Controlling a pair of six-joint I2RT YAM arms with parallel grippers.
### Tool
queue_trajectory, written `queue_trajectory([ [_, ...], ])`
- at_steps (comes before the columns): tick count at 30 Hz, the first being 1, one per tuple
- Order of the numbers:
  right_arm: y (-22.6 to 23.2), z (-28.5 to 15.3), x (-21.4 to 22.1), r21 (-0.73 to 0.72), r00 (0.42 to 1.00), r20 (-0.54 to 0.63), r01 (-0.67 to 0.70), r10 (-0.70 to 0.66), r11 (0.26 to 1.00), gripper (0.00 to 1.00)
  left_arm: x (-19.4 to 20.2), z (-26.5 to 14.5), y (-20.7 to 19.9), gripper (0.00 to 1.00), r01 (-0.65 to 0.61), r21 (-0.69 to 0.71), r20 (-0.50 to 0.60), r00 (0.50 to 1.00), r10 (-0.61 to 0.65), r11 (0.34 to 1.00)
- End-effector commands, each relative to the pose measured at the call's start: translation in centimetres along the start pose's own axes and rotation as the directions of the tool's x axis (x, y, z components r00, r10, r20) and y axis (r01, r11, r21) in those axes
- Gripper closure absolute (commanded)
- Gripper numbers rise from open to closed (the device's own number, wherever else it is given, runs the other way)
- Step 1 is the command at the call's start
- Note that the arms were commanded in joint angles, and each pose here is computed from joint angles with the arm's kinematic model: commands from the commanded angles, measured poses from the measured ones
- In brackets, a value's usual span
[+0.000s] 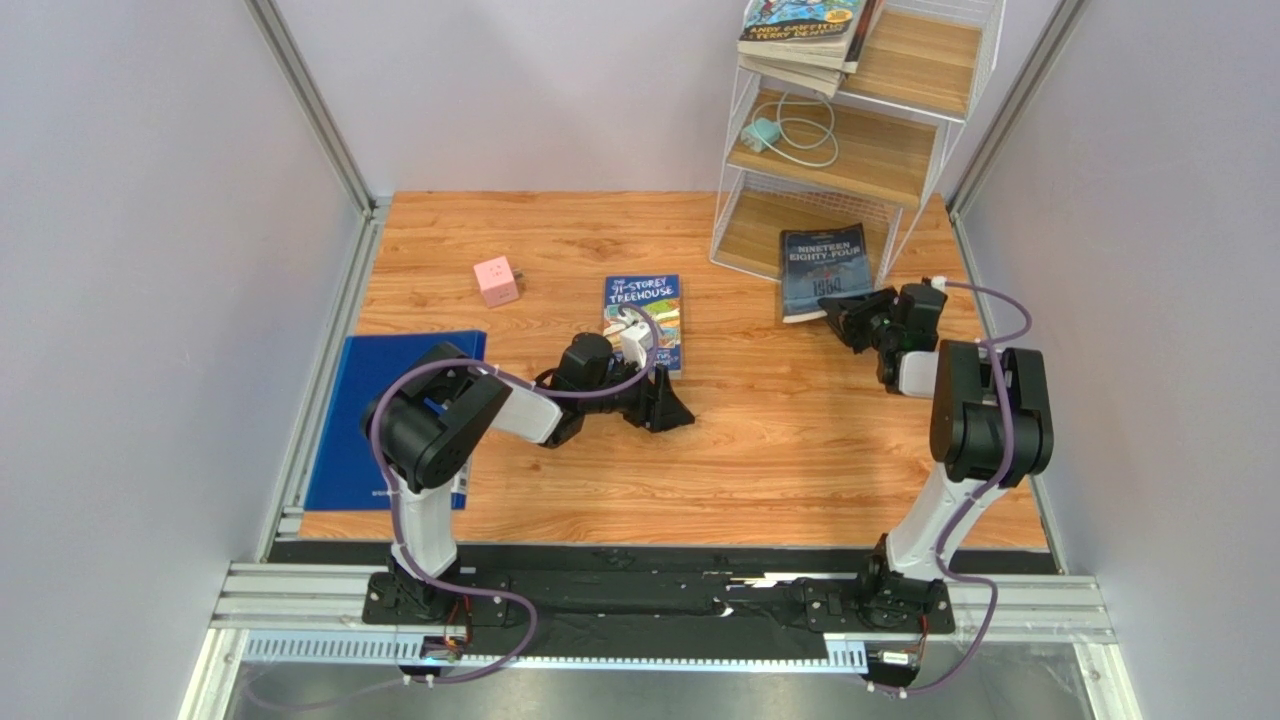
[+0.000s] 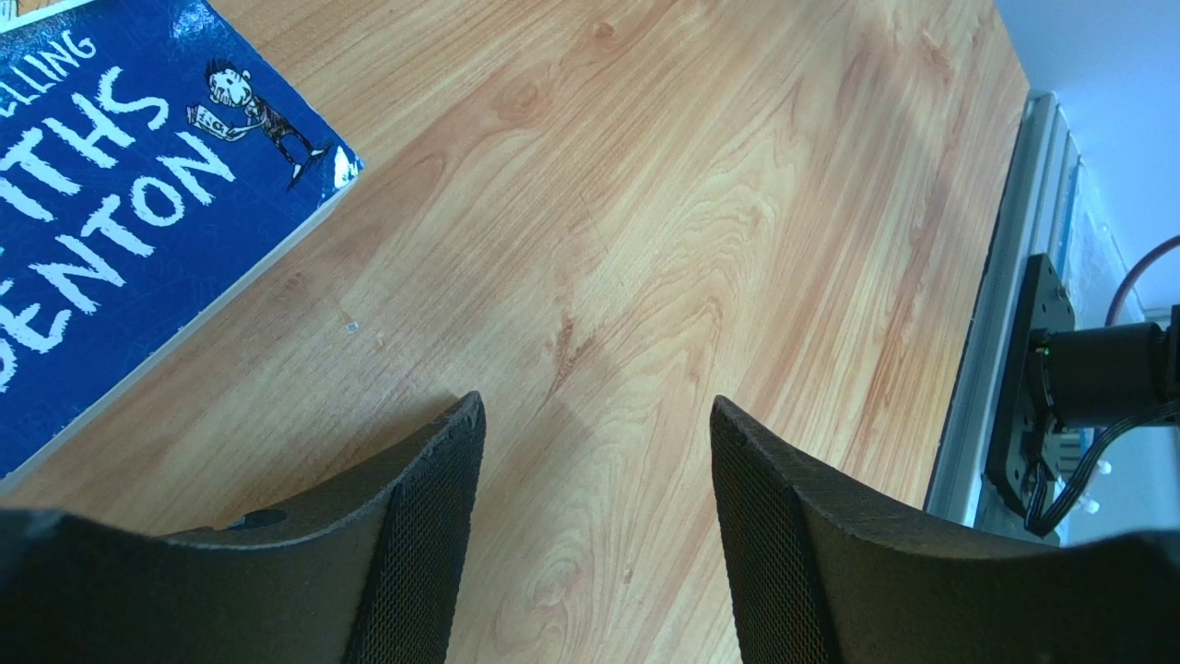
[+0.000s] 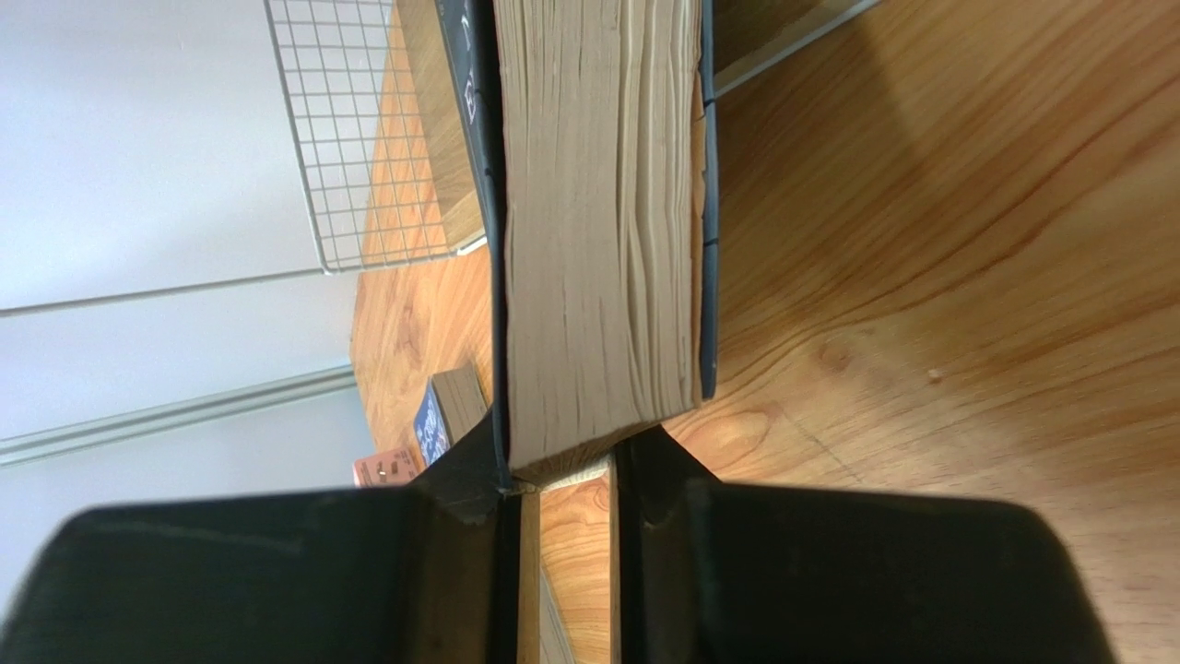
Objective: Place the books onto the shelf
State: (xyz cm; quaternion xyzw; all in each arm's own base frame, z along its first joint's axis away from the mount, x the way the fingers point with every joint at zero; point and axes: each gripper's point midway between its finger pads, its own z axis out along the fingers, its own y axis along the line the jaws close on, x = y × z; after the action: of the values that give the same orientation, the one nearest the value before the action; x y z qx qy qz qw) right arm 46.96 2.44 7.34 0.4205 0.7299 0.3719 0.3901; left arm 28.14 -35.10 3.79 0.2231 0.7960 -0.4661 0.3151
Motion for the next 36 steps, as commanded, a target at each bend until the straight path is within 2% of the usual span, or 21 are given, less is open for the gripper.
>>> queue_trajectory([
  [1,4.3,-1.0,-3.2,-0.150,0.995,0.094,0.051,-0.037,0.987,1.00,-1.3,0.3,-1.0,0.34,-0.041,0.048,0.043,0.998,0.039,0.998],
  [11,2.0,-2.3,-7.1,-0.129,0.989,0.146,0.000,0.019,0.992,1.00,-1.2,0.3,-1.0,0.34,-0.040,0.049,0.042,0.998,0.038,0.998],
  [26,0.7,-2.8,-10.6,-0.120,0.978,0.196,-0.053,0.076,0.991,1.00,-1.2,0.0,-1.1,0.34,-0.040,0.048,0.049,0.998,0.037,0.998],
  [30,0.9,-2.5,-9.6,-0.133,0.983,0.168,-0.052,0.074,0.990,1.00,-1.2,0.0,-1.1,0.34,-0.041,0.048,0.050,0.998,0.038,0.998],
  [36,3.4,-1.6,-5.5,-0.179,0.994,0.106,-0.010,0.030,0.984,1.00,-1.2,0.0,-1.0,0.34,-0.042,0.048,0.050,0.998,0.040,0.998],
])
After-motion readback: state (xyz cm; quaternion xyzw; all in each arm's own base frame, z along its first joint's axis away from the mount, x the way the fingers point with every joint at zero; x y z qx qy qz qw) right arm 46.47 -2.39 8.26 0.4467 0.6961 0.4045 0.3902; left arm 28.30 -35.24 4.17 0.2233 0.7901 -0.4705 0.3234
